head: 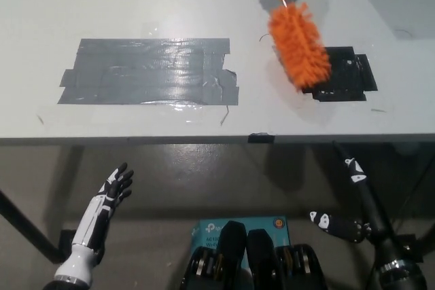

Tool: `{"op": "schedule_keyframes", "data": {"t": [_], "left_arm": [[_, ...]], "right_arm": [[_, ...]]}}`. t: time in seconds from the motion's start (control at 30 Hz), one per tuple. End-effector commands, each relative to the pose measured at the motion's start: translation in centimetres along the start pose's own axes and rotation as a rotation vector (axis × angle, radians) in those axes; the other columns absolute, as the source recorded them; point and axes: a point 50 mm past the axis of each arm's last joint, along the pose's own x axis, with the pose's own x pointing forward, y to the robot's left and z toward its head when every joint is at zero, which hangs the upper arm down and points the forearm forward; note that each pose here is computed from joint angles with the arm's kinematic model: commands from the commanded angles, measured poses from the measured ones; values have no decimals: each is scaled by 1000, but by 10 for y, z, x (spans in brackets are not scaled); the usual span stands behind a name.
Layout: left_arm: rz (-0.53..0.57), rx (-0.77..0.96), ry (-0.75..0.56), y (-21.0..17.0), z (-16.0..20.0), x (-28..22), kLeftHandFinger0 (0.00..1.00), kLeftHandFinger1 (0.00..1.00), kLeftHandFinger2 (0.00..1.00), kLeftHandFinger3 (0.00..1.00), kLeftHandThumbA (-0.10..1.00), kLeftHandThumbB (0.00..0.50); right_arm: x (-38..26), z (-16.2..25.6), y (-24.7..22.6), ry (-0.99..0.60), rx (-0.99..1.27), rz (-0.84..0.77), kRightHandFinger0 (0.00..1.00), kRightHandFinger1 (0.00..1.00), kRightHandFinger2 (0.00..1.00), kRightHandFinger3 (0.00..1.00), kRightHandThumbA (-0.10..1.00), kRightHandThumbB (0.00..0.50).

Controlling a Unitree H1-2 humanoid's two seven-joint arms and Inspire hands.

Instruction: A person hands an oraange duster to the robot and the robot grabs it with its right hand and places it on the black marked spot infron tof it on the desk

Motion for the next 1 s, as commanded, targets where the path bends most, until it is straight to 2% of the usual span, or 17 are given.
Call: {"op": "schedule_keyframes", "data": {"t": [0.0,0.03,0.1,0.13,0.17,0.33,0.37,0.4,0.43,0.5,0.57,0.77,0.87,0.97], "left_arm": [[-14,9,-49,-2,6,-1,1000,1000,1000,1000,1000,217],[-12,8,-51,-1,7,1,1000,1000,1000,1000,1000,213],[-9,4,-50,-2,7,1,1000,1000,1000,1000,1000,206],[-6,5,-46,-2,8,0,1000,1000,1000,1000,1000,207],[-6,8,-47,-2,8,0,1000,1000,1000,1000,1000,207],[-7,7,-48,-1,6,-4,1000,1000,1000,1000,1000,204],[-7,6,-47,-1,6,-4,1000,1000,1000,1000,1000,212],[-7,5,-46,-1,6,-4,1000,1000,1000,1000,1000,212],[-8,5,-47,-1,6,-4,1000,1000,1000,1000,1000,210],[-3,-6,-49,-1,7,-3,1000,1000,1000,1000,1000,209],[-5,-12,-49,0,8,-3,1000,1000,1000,1000,1000,207],[-8,-13,-48,-2,8,-5,1000,1000,1000,1000,1000,209],[-5,-18,-51,-2,9,-3,1000,1000,1000,1000,1000,206],[-5,-15,-51,-2,10,-2,1000,1000,1000,1000,1000,213]], "right_arm": [[5,49,-29,-207,-42,-145,1000,1000,1000,1000,926,134],[10,66,-39,-241,-56,-175,1000,1000,1000,1000,926,168],[16,90,-54,-282,-75,-208,1000,1000,1000,1000,912,179],[21,106,-65,-297,-96,-217,1000,1000,1000,1000,937,195],[26,119,-73,-295,-119,-227,1000,1000,1000,1000,980,235],[74,160,-109,-281,-236,-270,1000,1000,1000,1000,965,247],[82,162,-112,-271,-252,-271,1000,1000,1000,1000,962,246],[89,164,-115,-262,-269,-272,1000,1000,1000,1000,934,197],[98,166,-118,-246,-287,-269,1000,1000,1000,1000,959,242],[130,175,-128,-180,-324,-268,1000,1000,1000,1000,982,281],[146,177,-133,-143,-340,-261,1000,1000,1000,1000,995,289],[206,177,-144,-4,-319,-212,1000,1000,1000,1000,904,289],[232,174,-145,58,-319,-189,1000,1000,1000,1000,912,330],[263,168,-143,164,-317,-130,1000,1000,1000,1000,926,338]]}}
